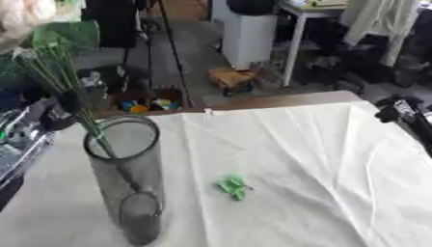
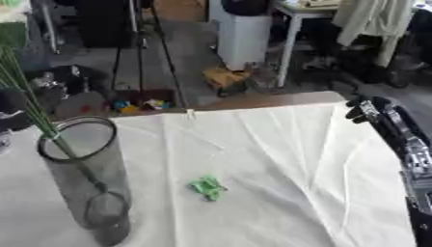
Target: Arrange flowers into the vase.
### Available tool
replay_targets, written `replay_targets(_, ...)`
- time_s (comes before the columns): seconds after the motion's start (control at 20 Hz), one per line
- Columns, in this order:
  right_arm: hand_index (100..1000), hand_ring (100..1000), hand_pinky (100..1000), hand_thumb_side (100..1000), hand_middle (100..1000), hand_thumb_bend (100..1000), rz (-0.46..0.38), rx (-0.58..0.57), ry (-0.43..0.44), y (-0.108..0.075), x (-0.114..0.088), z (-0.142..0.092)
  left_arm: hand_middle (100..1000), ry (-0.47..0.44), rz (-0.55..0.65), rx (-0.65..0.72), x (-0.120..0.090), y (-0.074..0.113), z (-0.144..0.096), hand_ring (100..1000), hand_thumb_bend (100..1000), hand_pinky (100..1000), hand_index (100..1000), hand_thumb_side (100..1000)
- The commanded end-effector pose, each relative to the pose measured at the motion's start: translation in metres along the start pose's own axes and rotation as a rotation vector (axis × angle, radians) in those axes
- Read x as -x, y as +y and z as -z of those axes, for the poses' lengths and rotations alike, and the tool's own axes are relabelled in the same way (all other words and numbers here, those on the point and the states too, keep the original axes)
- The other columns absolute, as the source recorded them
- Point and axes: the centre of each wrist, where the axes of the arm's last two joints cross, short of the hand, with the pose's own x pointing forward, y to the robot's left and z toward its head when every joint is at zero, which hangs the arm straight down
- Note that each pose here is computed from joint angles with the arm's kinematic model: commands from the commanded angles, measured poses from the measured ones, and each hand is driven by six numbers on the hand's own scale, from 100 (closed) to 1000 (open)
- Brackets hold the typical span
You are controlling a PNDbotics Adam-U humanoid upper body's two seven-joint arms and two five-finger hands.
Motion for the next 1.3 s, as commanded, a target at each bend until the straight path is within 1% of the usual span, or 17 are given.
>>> replay_targets(0.05,516,648,664,961,693,100,-0.021,0.016,-0.030,-0.011,-0.008,0.006,706,-0.029,0.126,-0.016,-0.013,0.017,0.001,807,919,938,917,1000)
replay_targets(0.15,516,648,664,961,693,100,-0.021,0.016,-0.030,-0.011,-0.008,0.007,707,-0.026,0.169,0.018,-0.010,0.015,0.001,810,940,938,922,1000)
replay_targets(0.2,516,648,664,962,693,100,-0.021,0.016,-0.030,-0.011,-0.009,0.007,704,-0.024,0.180,0.035,-0.009,0.015,0.000,811,992,937,930,1000)
replay_targets(0.3,516,648,664,962,693,100,-0.021,0.016,-0.030,-0.011,-0.008,0.006,703,-0.016,0.190,0.066,-0.005,0.013,0.000,809,1000,935,939,1000)
replay_targets(0.4,516,648,663,962,693,100,-0.020,0.017,-0.030,-0.011,-0.008,0.006,703,-0.008,0.186,0.077,-0.002,0.013,-0.001,808,992,934,941,1000)
replay_targets(0.45,516,648,664,962,693,100,-0.021,0.017,-0.030,-0.011,-0.009,0.006,702,-0.003,0.181,0.076,0.000,0.013,-0.002,806,930,931,938,1000)
replay_targets(0.5,516,648,663,962,693,100,-0.020,0.017,-0.030,-0.011,-0.009,0.006,700,0.005,0.174,0.075,0.002,0.012,-0.003,804,909,930,934,1000)
replay_targets(0.55,516,648,664,962,693,100,-0.020,0.017,-0.030,-0.011,-0.009,0.006,700,0.011,0.169,0.076,0.003,0.011,-0.003,804,906,930,934,1000)
replay_targets(0.6,516,648,664,962,693,100,-0.021,0.017,-0.030,-0.011,-0.009,0.006,694,0.017,0.165,0.078,0.005,0.010,-0.003,800,872,927,930,1000)
replay_targets(0.75,516,647,663,962,692,100,-0.021,0.018,-0.030,-0.011,-0.008,0.007,676,0.024,0.154,0.085,0.008,0.008,-0.003,791,871,920,918,1000)
replay_targets(0.85,516,647,663,962,692,100,-0.020,0.018,-0.030,-0.011,-0.008,0.007,666,0.015,0.148,0.078,0.008,0.007,-0.002,784,883,914,910,1000)
replay_targets(0.9,516,647,663,962,692,100,-0.020,0.018,-0.030,-0.011,-0.008,0.007,644,0.008,0.143,0.069,0.007,0.008,-0.002,768,911,898,895,1000)
replay_targets(1.05,516,647,663,962,692,100,-0.020,0.018,-0.031,-0.011,-0.009,0.007,615,-0.015,0.120,0.030,0.005,0.008,0.000,744,949,878,880,1000)
replay_targets(1.1,516,647,664,962,692,100,-0.019,0.018,-0.031,-0.011,-0.009,0.007,599,-0.023,0.109,0.014,0.005,0.009,0.000,731,993,870,874,1000)
replay_targets(1.25,516,647,663,962,692,100,-0.020,0.018,-0.030,-0.011,-0.008,0.006,567,-0.040,0.078,-0.023,0.002,0.009,0.003,701,1000,850,846,1000)
replay_targets(1.3,516,647,663,962,692,100,-0.019,0.018,-0.029,-0.011,-0.008,0.006,560,-0.043,0.068,-0.032,0.001,0.010,0.004,696,1000,849,838,979)
